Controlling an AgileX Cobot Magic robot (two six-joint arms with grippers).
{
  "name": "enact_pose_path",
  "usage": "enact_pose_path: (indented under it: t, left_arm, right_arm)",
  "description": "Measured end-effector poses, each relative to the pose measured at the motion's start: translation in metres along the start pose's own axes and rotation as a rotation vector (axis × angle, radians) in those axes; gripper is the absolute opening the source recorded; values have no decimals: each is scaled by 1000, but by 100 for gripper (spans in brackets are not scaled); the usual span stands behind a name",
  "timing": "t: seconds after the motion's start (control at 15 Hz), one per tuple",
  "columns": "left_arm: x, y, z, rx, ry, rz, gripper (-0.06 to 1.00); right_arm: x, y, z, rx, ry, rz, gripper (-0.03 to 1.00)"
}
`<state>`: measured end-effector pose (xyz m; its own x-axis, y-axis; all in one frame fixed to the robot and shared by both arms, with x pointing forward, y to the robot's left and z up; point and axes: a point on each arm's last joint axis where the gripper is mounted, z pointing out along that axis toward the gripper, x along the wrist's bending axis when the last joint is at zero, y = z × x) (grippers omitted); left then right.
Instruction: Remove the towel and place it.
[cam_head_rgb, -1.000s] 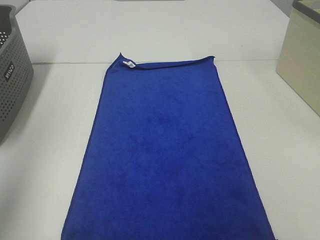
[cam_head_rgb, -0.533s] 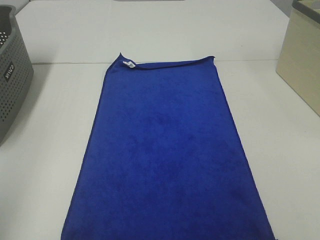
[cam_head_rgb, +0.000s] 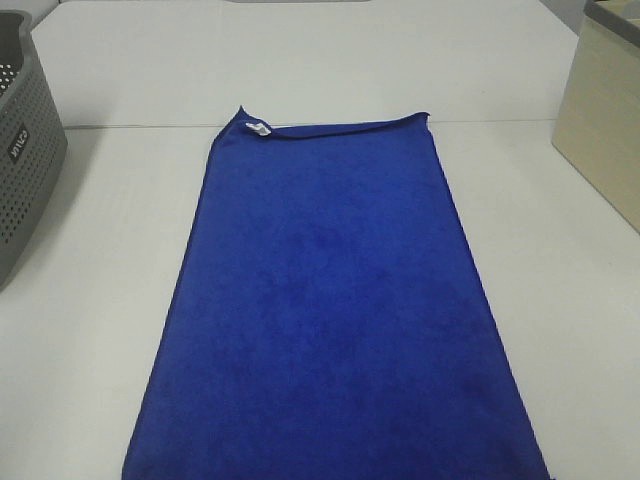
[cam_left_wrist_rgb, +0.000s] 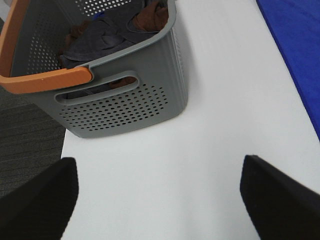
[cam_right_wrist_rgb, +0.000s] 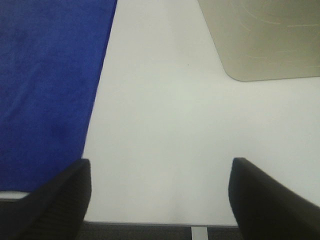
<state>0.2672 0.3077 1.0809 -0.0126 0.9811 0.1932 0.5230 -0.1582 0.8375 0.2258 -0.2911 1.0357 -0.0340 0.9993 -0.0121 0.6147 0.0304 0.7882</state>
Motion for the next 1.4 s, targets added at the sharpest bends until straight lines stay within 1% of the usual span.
enact_pose_path:
  t: [0.13, 0.33, 0.4, 0.53, 0.67, 1.4]
  left_arm:
    - [-1, -11, -7, -44, 17, -42, 83]
    - [-4, -26, -24, -148, 23, -96, 83]
    - [-5, -27, -25, -150, 17, -100, 83]
    - [-11, -37, -22, -88, -33, -121, 83]
    - [-12, -39, -20, -78, -48, -127, 83]
    - [-13, -39, -20, -79, -51, -127, 83]
  right_arm:
    - [0, -1, 1, 9, 1, 0, 75]
    - [0, -2, 3, 14, 1, 0, 75]
    - [0, -2, 3, 14, 1, 0, 75]
    - [1, -2, 4, 6, 15, -7, 75]
    - [1, -2, 7, 0, 17, -10, 75]
    - [1, -2, 7, 0, 18, -12, 75]
